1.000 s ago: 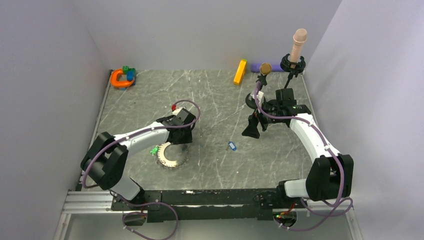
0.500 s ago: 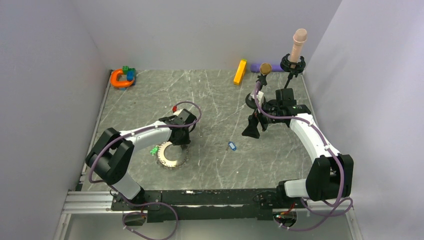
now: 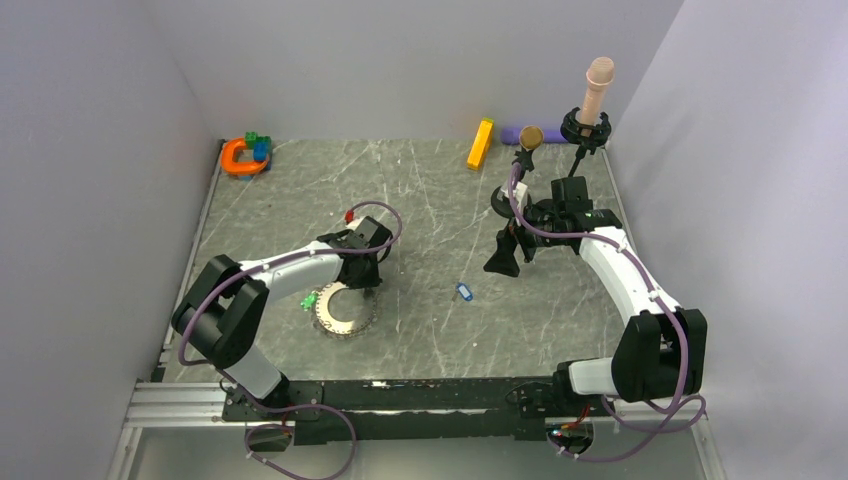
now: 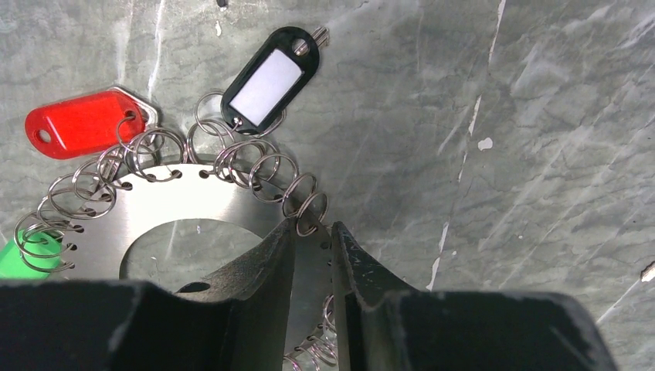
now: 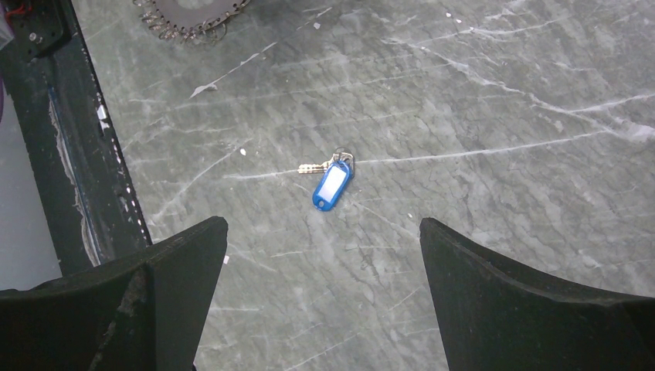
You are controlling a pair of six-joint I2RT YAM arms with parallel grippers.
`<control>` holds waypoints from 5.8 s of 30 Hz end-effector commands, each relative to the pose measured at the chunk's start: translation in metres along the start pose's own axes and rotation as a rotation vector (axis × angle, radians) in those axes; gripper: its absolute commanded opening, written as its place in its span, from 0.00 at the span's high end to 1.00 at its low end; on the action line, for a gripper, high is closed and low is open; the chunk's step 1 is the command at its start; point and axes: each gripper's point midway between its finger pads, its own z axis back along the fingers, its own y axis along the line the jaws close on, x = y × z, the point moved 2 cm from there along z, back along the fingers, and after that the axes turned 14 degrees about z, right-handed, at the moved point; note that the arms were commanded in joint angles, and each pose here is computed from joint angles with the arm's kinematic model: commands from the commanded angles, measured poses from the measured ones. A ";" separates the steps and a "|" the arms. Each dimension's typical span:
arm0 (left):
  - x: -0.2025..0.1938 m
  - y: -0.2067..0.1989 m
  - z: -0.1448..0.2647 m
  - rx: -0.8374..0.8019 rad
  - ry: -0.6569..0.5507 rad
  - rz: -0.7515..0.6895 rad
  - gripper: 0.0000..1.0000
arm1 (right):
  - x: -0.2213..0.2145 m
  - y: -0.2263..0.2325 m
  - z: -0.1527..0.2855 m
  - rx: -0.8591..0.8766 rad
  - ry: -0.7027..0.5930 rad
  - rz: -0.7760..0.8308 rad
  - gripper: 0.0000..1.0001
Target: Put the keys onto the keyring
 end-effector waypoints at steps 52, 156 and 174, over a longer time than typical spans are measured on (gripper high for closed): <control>0.012 -0.013 -0.008 -0.102 0.028 -0.297 0.96 | 0.005 -0.003 0.000 -0.009 -0.009 0.040 0.00; 0.000 0.018 0.028 -0.382 -0.060 -0.320 0.87 | -0.075 0.023 -0.136 0.006 0.382 0.549 0.64; 0.031 0.005 0.103 -0.653 -0.387 -0.254 0.36 | -0.071 0.021 -0.139 -0.002 0.390 0.517 0.98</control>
